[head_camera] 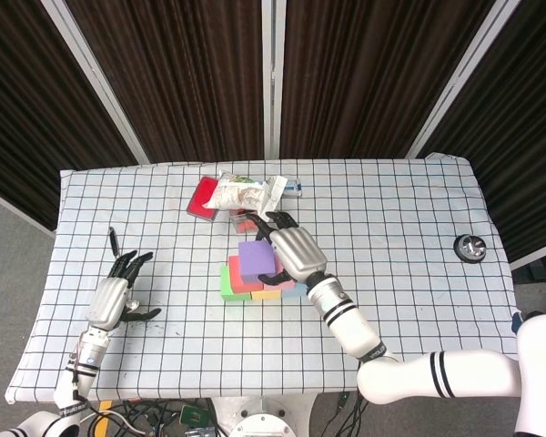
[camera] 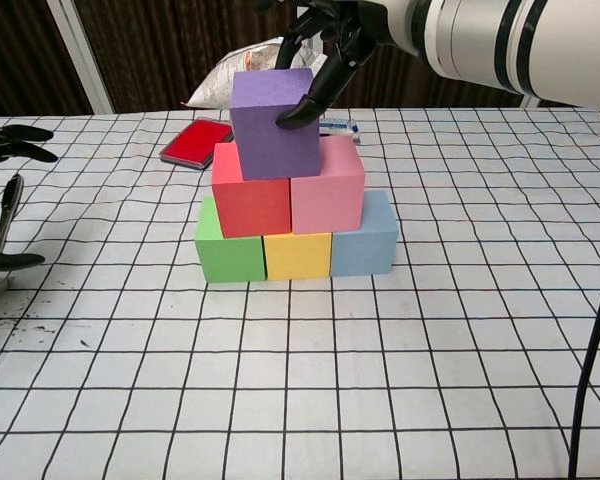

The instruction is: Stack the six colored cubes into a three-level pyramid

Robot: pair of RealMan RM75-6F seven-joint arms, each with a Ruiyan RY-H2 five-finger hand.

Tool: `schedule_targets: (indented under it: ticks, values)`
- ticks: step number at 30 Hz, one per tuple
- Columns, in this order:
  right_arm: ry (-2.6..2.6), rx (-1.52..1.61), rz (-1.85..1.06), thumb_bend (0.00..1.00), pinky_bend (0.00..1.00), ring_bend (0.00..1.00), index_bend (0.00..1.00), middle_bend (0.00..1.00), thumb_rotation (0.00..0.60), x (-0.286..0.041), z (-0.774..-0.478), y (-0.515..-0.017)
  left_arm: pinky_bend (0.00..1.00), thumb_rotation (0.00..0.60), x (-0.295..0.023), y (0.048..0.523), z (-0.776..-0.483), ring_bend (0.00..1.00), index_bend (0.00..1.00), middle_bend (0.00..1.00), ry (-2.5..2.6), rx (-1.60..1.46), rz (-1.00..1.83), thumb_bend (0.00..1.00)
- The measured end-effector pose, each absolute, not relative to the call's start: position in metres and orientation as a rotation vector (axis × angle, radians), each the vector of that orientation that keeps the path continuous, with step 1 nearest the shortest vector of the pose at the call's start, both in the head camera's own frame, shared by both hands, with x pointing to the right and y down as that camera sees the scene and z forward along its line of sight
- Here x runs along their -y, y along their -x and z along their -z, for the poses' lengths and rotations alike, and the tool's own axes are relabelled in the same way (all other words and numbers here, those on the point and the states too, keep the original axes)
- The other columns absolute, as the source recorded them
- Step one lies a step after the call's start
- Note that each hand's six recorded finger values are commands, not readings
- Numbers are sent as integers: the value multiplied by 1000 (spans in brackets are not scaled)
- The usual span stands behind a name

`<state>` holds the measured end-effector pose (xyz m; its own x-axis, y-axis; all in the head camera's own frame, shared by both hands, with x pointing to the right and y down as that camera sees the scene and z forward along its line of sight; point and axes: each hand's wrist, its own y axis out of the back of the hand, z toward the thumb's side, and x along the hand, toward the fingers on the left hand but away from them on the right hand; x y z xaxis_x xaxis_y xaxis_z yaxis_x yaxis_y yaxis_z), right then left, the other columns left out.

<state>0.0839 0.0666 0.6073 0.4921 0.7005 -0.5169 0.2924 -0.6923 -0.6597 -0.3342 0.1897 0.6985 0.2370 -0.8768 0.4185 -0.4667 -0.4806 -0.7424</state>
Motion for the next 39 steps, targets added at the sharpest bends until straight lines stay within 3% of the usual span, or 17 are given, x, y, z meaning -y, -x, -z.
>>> schedule_targets:
  ticks: [29,39]
  values:
    - [2271,821,-1077,97,0,18,0,229,600,-69,-599,-88,7,600,-190,333,-698,0,94,130,2049,-1226,1157,0]
    - [2284,894,-975,0,0,0,0,115,600,-64,-567,-102,8,600,-190,328,-699,0,95,130,2049,-1202,1157,0]
